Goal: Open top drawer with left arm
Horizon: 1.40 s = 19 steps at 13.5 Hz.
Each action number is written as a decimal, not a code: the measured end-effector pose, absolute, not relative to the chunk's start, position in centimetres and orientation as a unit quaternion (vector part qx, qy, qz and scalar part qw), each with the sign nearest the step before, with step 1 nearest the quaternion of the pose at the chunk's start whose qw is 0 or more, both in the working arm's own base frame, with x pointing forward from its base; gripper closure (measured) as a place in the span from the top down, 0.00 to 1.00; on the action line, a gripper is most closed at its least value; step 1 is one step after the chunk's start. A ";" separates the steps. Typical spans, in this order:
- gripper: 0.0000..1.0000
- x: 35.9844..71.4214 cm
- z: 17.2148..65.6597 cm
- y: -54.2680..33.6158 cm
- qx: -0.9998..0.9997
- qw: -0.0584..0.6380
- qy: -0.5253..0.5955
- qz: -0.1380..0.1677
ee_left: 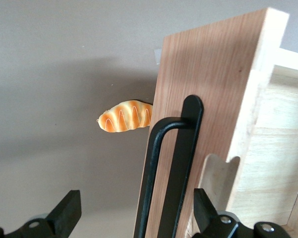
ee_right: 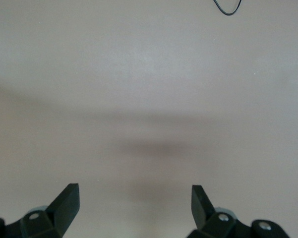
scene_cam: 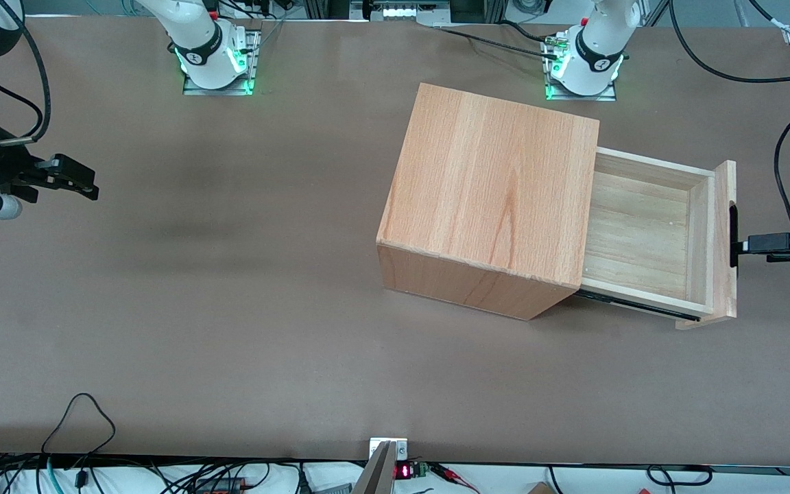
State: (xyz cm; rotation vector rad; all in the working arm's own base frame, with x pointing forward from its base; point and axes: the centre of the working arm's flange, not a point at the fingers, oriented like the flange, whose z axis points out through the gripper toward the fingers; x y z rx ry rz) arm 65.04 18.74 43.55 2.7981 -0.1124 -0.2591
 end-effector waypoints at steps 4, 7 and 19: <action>1.00 64.6 47.8 18.8 0.985 0.145 -0.049 -0.085; 1.00 63.8 52.5 17.6 0.987 0.130 -0.058 -0.079; 1.00 60.1 63.2 0.9 0.991 0.071 -0.065 -0.090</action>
